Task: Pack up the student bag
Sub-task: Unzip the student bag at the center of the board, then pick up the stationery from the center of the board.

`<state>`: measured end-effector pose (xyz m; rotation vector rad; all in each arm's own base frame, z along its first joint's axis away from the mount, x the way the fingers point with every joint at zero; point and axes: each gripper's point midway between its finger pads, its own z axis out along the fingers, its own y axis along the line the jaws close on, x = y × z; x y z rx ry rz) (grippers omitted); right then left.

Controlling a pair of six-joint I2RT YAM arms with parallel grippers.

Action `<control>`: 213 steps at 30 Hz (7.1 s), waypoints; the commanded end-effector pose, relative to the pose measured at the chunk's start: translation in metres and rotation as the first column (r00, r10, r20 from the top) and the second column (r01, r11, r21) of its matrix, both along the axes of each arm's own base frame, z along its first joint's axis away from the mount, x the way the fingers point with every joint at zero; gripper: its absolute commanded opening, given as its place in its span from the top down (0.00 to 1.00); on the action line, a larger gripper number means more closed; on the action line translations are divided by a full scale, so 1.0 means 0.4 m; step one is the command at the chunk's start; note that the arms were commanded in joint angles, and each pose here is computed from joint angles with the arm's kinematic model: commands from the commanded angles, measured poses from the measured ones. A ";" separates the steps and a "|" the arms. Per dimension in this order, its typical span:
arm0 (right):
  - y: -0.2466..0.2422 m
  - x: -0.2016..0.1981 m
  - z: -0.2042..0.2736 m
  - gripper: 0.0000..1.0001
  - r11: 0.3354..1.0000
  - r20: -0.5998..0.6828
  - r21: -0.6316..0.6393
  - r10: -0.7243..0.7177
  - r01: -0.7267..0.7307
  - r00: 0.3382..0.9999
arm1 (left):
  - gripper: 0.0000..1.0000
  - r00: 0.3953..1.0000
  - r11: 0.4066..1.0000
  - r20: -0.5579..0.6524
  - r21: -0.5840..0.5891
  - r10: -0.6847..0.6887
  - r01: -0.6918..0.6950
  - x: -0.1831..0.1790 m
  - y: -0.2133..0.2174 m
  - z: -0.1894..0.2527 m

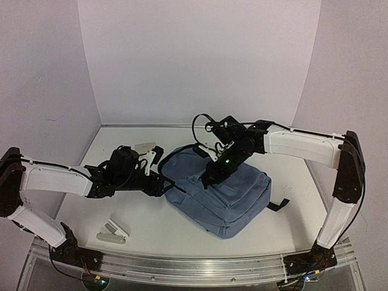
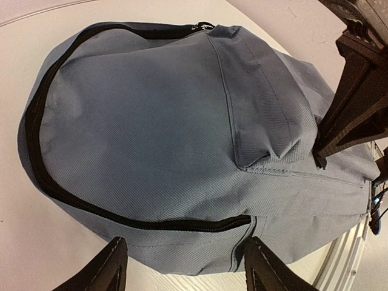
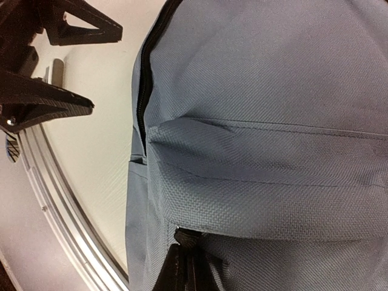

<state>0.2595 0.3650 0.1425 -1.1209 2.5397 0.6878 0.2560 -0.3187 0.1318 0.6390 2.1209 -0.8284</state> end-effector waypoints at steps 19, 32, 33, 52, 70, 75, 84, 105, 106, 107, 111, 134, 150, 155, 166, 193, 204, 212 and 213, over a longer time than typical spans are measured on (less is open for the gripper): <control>0.051 -0.008 -0.006 0.76 0.994 -0.146 0.103 -0.009 0.024 0.989 | 0.36 0.991 0.995 0.104 -0.068 0.082 -0.076 0.019 0.028 0.094; 0.005 0.012 -0.060 0.70 0.998 0.008 -0.049 -0.029 0.030 1.000 | 0.36 0.994 0.998 0.097 -0.052 0.048 -0.043 0.018 0.011 0.081; 0.001 0.016 -0.061 0.71 0.998 0.017 -0.058 -0.033 0.034 0.999 | 0.36 0.995 0.999 0.093 -0.045 0.034 -0.030 0.017 0.005 0.075; 0.010 0.048 0.084 1.00 0.999 0.107 0.022 -0.039 0.037 0.994 | 0.37 0.947 0.979 0.250 0.020 -0.203 0.204 -0.024 -0.119 0.076; -0.032 0.070 0.086 1.00 0.997 0.054 0.036 -0.077 0.075 0.996 | 0.43 0.908 0.959 0.307 0.090 -0.284 0.269 0.007 -0.214 0.050; -0.069 0.101 0.071 1.00 0.993 0.030 0.031 -0.117 0.116 0.993 | 0.73 0.910 0.956 0.292 0.095 -0.295 0.279 -0.004 -0.208 0.043; -0.168 0.204 0.053 1.00 0.981 0.049 0.006 -0.194 0.194 0.980 | 0.99 0.916 0.954 0.267 0.086 -0.300 0.287 -0.035 -0.176 0.030; -0.350 0.500 -0.026 1.00 0.917 0.314 -0.234 -0.242 0.322 0.918 | 1.00 0.896 0.913 0.189 0.157 -0.403 0.377 -0.131 -0.272 -0.059; -0.345 0.512 -0.020 1.00 0.917 0.323 -0.228 -0.245 0.327 0.914 | 1.00 0.891 0.907 0.184 0.160 -0.414 0.389 -0.140 -0.283 -0.065; -0.342 0.525 -0.021 1.00 0.916 0.327 -0.226 -0.250 0.332 0.911 | 1.00 0.884 0.899 0.184 0.168 -0.431 0.404 -0.149 -0.294 -0.072; -0.315 0.567 -0.007 1.00 0.919 0.341 -0.190 -0.268 0.345 0.901 | 1.00 0.862 0.875 0.178 0.192 -0.476 0.444 -0.182 -0.331 -0.095; -0.062 0.446 0.080 0.88 0.982 0.264 -0.001 -0.180 0.187 0.948 | 0.84 0.907 0.917 0.136 0.038 -0.398 0.396 -0.162 -0.440 -0.042; -0.210 0.411 0.214 0.24 0.966 0.284 0.068 -0.257 0.248 0.924 | 0.17 0.963 0.974 -0.239 0.215 0.125 -0.073 -0.052 0.001 -0.003; -0.220 0.350 0.221 0.22 0.971 0.245 0.091 -0.237 0.221 0.940 | 0.07 0.893 0.855 -0.325 0.507 0.310 -0.112 -0.084 0.136 -0.069; -0.221 0.300 0.192 0.22 0.975 0.179 0.100 -0.213 0.198 0.960 | 0.03 0.787 0.541 -0.377 0.838 0.488 0.066 -0.213 0.305 -0.153; -0.212 0.297 0.197 0.21 0.972 0.154 0.125 -0.215 0.197 0.964 | 0.08 -0.024 0.234 -0.359 0.657 0.933 -0.717 -0.306 0.512 -0.154; -0.217 0.293 0.202 0.21 0.971 0.157 0.123 -0.222 0.204 0.962 | 0.29 -0.049 0.243 -0.412 0.625 0.910 -0.742 -0.277 0.466 -0.235; -0.217 0.290 0.202 0.20 0.972 0.154 0.123 -0.220 0.202 0.963 | 0.34 -0.059 0.228 -0.418 0.602 0.906 -0.765 -0.267 0.467 -0.262; -0.217 0.291 0.204 0.20 0.972 0.155 0.124 -0.220 0.202 0.963 | 0.35 -0.066 0.225 -0.421 0.603 0.904 -0.765 -0.268 0.465 -0.267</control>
